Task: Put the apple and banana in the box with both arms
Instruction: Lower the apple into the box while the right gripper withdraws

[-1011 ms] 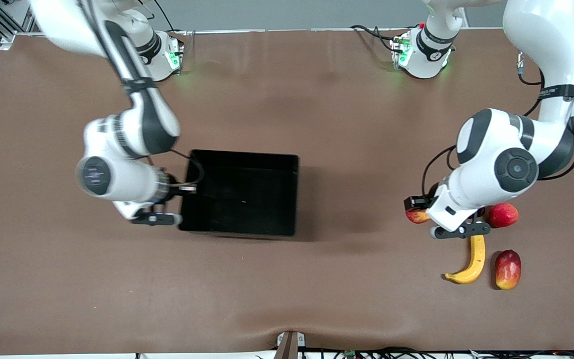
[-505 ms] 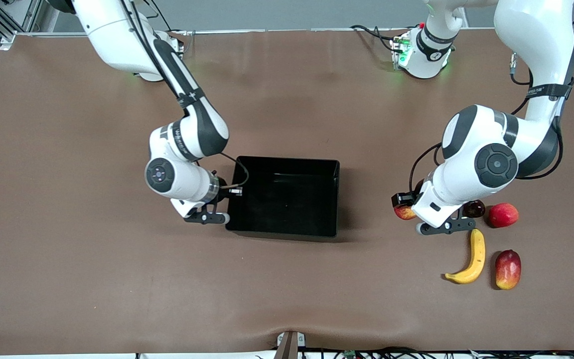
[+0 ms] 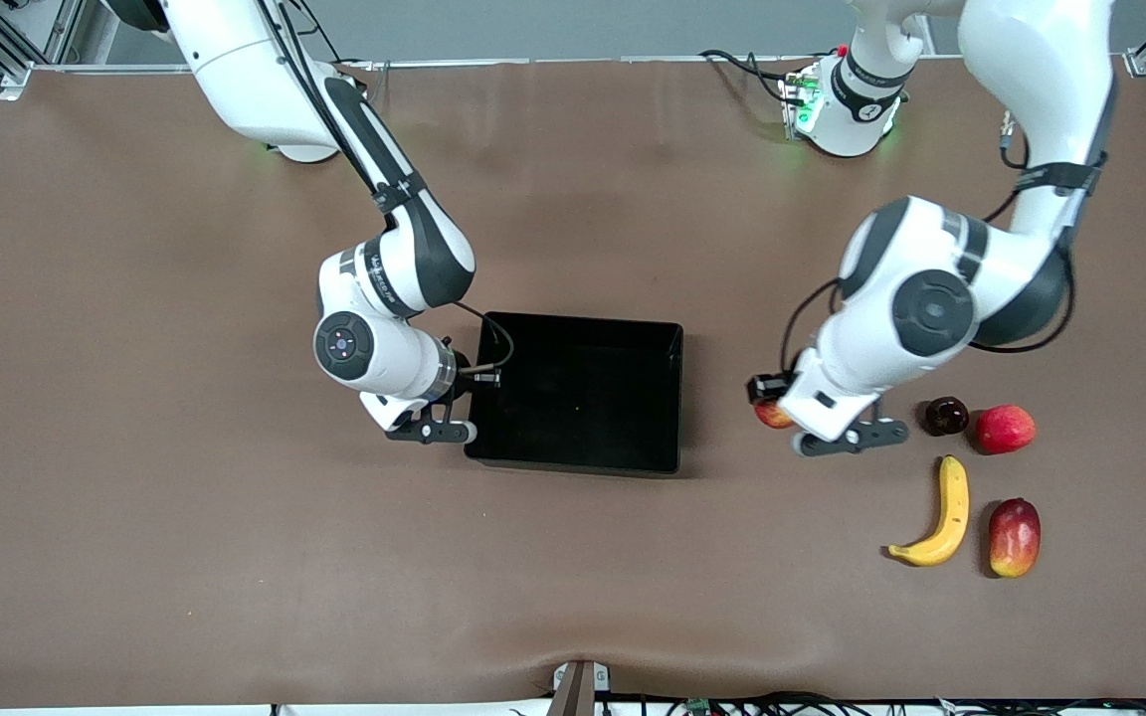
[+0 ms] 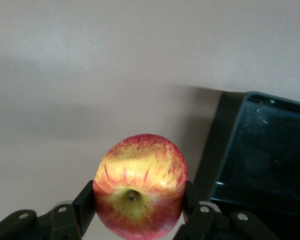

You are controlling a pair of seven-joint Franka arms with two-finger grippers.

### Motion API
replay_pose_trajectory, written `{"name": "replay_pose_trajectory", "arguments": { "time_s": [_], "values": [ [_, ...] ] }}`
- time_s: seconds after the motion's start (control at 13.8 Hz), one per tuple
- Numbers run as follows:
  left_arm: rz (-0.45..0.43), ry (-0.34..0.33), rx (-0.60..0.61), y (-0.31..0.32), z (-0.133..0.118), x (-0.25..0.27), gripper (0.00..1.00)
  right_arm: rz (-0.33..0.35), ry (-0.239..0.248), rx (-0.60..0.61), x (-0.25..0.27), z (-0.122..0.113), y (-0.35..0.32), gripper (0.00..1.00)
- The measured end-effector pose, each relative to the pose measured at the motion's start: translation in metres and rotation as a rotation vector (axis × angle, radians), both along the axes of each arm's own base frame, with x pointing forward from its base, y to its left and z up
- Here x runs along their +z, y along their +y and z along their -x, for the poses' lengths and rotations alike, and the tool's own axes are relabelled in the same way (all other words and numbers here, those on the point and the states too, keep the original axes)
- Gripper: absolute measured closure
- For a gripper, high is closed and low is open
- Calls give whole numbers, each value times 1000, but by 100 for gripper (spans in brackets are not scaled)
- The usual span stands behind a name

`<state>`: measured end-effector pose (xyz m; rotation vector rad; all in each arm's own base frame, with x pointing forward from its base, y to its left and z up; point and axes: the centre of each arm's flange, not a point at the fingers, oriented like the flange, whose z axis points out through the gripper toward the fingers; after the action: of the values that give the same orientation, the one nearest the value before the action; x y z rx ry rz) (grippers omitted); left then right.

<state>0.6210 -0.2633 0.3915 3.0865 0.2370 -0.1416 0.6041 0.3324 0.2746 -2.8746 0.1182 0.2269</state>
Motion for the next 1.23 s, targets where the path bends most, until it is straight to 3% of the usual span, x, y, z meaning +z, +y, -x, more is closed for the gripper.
{"name": "replay_pose_trajectory", "arguments": {
  "time_s": [0.14,0.29,0.43,0.65,0.87,1.08,1.23],
  "values": [
    [-1,-3,24,-31,11,2,29,-4,27,-14,29,-17,-19,20],
    [6,-8,53,-66,21,0,29,5,106,-27,68,-33,-59,1],
    [28,-23,72,-103,29,-10,29,43,142,-51,113,-48,-113,0],
    [43,-24,40,-142,41,-36,29,172,61,-68,169,-57,-185,0],
    [2,-37,-34,-172,54,-64,29,273,67,-80,206,-53,-236,0],
    [-47,-16,-94,-191,68,-104,29,278,102,-123,239,-49,-300,0],
    [-75,5,-123,-198,76,-132,29,257,65,-103,265,-44,-336,0]
  ]
}}
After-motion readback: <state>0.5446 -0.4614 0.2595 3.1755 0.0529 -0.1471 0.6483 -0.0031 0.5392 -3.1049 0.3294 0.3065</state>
